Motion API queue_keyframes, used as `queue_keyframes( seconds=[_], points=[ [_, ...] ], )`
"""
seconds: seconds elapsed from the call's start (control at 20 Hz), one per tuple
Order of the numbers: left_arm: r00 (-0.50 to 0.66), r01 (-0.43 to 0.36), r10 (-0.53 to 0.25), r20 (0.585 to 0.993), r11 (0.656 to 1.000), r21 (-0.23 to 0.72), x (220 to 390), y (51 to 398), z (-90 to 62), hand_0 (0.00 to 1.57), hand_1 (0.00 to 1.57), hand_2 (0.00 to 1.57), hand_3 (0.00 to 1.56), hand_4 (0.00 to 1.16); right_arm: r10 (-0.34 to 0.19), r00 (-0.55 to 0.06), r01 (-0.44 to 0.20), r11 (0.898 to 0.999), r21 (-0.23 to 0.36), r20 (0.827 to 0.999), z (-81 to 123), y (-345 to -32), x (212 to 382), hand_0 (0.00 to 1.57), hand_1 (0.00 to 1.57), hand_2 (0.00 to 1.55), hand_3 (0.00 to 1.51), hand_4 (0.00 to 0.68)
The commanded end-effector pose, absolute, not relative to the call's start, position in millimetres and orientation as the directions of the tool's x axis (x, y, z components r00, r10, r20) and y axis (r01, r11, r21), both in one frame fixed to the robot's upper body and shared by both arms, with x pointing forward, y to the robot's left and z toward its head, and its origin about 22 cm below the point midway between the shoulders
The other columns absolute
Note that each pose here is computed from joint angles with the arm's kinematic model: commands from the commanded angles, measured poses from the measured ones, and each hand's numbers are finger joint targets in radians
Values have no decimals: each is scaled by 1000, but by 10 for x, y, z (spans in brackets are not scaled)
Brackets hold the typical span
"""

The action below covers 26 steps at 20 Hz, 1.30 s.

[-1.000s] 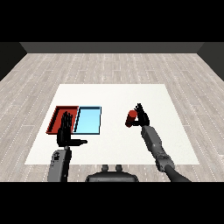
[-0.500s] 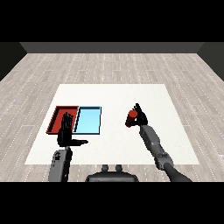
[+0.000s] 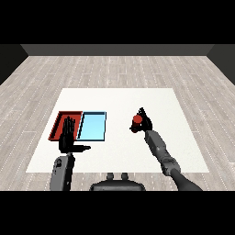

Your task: Pick the red can and put it in the red box

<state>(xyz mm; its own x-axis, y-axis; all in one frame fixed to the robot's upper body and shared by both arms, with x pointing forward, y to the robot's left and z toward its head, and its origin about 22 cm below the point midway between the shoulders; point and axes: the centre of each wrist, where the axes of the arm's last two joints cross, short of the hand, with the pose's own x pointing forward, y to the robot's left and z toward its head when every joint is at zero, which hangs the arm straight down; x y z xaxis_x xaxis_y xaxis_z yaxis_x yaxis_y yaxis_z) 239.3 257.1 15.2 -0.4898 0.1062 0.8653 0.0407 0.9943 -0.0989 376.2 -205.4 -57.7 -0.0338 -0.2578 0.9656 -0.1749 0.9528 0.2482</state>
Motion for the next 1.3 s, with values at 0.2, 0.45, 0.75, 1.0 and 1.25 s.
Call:
queue_keyframes(
  seconds=[0.2, 0.45, 0.75, 1.0, 1.25],
  points=[
    [-504, 54, 107, 857, 994, -93, 2392, 2512, 235, 0, 0, 0, 0, 0, -221, 19, -172, 960, 221, 975, -577, -1834, 3804, 0, 0, 0, 0, 0],
    [-501, 61, 117, 858, 993, -99, 2334, 2514, 358, 0, 0, 0, 0, 0, -209, 31, -157, 965, 211, 977, -511, -1990, 3864, 0, 0, 0, 0, 0],
    [-494, 25, 97, 864, 995, -97, 2354, 2529, 197, 0, 0, 0, 0, 0, -62, 42, -63, 996, 65, 997, -513, -1987, 3847, 1525, 1525, 1476, 1430, 573],
    [-493, 44, 104, 864, 995, -94, 2362, 2543, 249, 0, 0, 0, 0, 0, -29, 42, -49, 998, 31, 999, -521, -1886, 3861, 1538, 1538, 1472, 1420, 575],
    [-496, 35, 102, 862, 995, -98, 2231, 2511, 87, 0, 0, 0, 0, 0, 5, 60, -62, 998, -1, 998, -573, -1685, 3822, 1531, 1531, 1468, 1413, 546]
  ],
)
